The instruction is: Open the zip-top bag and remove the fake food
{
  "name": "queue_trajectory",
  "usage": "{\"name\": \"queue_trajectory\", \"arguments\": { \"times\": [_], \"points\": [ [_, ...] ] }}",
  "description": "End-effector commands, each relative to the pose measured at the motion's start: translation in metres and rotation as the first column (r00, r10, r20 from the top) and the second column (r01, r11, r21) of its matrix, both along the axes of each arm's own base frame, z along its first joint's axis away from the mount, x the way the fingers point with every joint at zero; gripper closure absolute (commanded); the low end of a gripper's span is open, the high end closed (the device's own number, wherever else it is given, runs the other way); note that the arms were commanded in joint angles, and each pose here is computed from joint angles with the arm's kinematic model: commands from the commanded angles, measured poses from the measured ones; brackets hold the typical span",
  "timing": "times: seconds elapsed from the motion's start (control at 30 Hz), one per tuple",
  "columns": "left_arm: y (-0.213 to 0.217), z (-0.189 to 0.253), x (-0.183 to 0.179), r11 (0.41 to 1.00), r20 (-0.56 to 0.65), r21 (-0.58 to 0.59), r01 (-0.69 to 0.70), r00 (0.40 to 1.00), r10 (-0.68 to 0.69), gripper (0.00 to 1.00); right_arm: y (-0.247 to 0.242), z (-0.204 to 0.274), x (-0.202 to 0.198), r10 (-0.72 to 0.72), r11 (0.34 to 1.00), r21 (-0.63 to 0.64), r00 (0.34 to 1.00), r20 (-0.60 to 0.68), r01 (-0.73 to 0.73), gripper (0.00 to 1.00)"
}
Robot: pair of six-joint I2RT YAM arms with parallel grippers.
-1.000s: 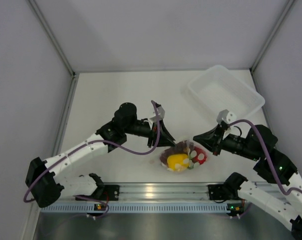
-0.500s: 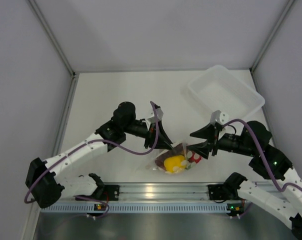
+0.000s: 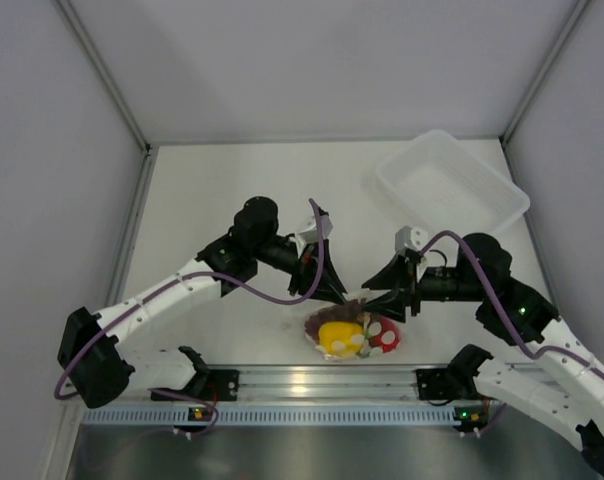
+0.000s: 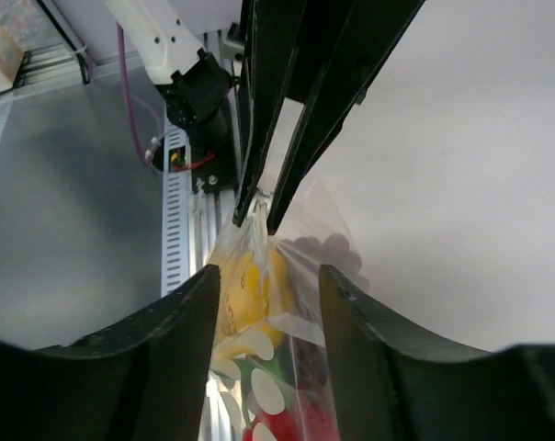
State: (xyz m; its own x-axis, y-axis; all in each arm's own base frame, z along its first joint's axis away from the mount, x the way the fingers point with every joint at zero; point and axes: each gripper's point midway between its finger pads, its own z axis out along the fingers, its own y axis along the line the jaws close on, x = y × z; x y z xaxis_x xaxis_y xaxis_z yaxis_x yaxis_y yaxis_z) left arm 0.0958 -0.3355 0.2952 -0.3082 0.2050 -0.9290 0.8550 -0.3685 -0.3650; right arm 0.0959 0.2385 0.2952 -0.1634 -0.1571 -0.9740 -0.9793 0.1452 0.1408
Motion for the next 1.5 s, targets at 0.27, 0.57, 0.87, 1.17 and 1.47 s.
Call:
{"name": "queue_trajectory", "arguments": {
  "times": [0.27,0.57,0.87,1.17,1.47],
  "points": [
    [0.002,0.044,-0.006,0.992,0.112,-0.119,0.048,0.993,-0.034,1.0,0.012,0.023,0.005,0.008,0.995,0.096,1.0,0.024,-0.011,1.0],
    [-0.001,0.035,0.023,0.992,0.145,-0.043,-0.122,0.981,0.127,1.0,-0.029,0.045,0.032,-0.306,0.949,0.108,0.948,0.083,0.297,1.0],
    [0.002,0.015,0.041,0.976,0.166,-0.005,-0.216,0.963,0.214,1.0,-0.059,0.075,0.038,-0.463,0.88,0.165,0.881,0.093,0.445,1.0],
    [0.017,-0.022,0.063,0.929,0.163,0.066,-0.365,0.922,0.35,1.0,-0.082,0.097,0.032,-0.524,0.846,0.197,0.841,0.133,0.496,1.0],
    [0.034,-0.049,0.068,0.907,0.121,0.109,-0.407,0.911,0.394,1.0,-0.103,0.109,0.023,-0.566,0.819,0.224,0.808,0.167,0.527,1.0]
  ]
}}
